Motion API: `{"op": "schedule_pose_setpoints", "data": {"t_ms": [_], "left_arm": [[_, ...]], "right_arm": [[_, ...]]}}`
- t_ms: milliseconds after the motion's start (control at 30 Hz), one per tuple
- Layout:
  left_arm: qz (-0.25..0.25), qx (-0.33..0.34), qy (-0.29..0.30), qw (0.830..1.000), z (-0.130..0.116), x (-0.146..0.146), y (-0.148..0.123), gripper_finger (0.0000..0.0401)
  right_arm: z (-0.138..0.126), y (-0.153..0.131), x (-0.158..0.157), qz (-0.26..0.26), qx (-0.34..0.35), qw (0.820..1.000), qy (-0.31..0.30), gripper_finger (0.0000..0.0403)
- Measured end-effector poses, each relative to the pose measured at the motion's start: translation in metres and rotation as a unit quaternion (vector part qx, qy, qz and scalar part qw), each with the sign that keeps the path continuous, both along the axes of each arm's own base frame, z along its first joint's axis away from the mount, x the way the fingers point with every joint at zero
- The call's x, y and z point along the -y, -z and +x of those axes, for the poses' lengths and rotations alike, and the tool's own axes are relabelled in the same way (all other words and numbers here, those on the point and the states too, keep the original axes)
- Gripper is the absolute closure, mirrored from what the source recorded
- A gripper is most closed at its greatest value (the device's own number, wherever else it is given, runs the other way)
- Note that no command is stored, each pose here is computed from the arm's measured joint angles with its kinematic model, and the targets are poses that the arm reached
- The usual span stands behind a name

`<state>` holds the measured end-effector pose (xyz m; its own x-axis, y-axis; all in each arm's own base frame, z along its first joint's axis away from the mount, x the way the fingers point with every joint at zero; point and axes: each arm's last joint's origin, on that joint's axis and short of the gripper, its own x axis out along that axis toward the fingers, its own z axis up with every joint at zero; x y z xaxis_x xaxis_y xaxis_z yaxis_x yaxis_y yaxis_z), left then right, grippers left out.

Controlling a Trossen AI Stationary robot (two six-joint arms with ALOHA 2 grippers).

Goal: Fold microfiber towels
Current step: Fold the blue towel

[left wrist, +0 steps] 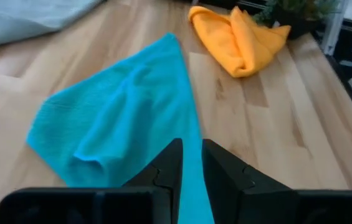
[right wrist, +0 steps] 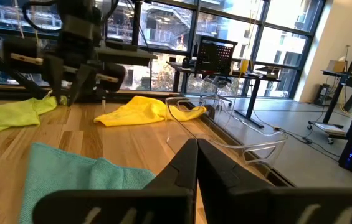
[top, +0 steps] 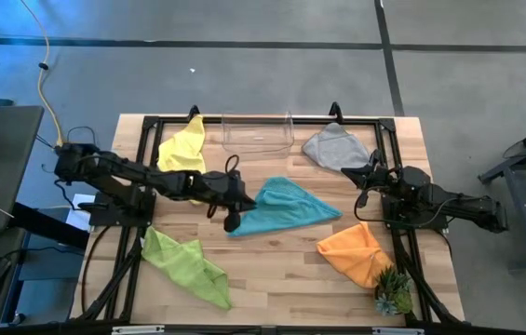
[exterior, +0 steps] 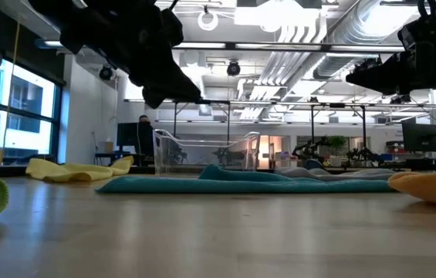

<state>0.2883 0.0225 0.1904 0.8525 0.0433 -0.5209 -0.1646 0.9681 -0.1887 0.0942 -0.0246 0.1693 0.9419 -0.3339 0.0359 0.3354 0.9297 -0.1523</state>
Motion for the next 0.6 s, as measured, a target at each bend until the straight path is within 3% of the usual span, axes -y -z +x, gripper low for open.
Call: {"op": "schedule_pose_setpoints", "data": {"t_ms": [133,233,300,600], "left_arm": [[-0.011,-0.013,0.008,1.0,0.002,0.008,0.007,0.0353],[-0.046,-0.019,-0.02,0.999,0.004,0.014,0.01,0.0353],[-0.043,-0.02,-0.034,0.998,0.004,0.019,0.012,0.0346],[-0.014,-0.041,-0.096,0.994,0.025,0.012,0.025,0.0267]], "right_arm": [[0.0,0.0,0.0,0.0,0.0,1.0,0.0,0.0402],[0.0,0.0,0.0,0.0,0.0,1.0,0.0,0.0402],[0.0,0.0,0.0,0.0,0.0,1.0,0.0,0.0402],[0.0,0.0,0.0,0.0,0.0,1.0,0.0,0.0402]]}}
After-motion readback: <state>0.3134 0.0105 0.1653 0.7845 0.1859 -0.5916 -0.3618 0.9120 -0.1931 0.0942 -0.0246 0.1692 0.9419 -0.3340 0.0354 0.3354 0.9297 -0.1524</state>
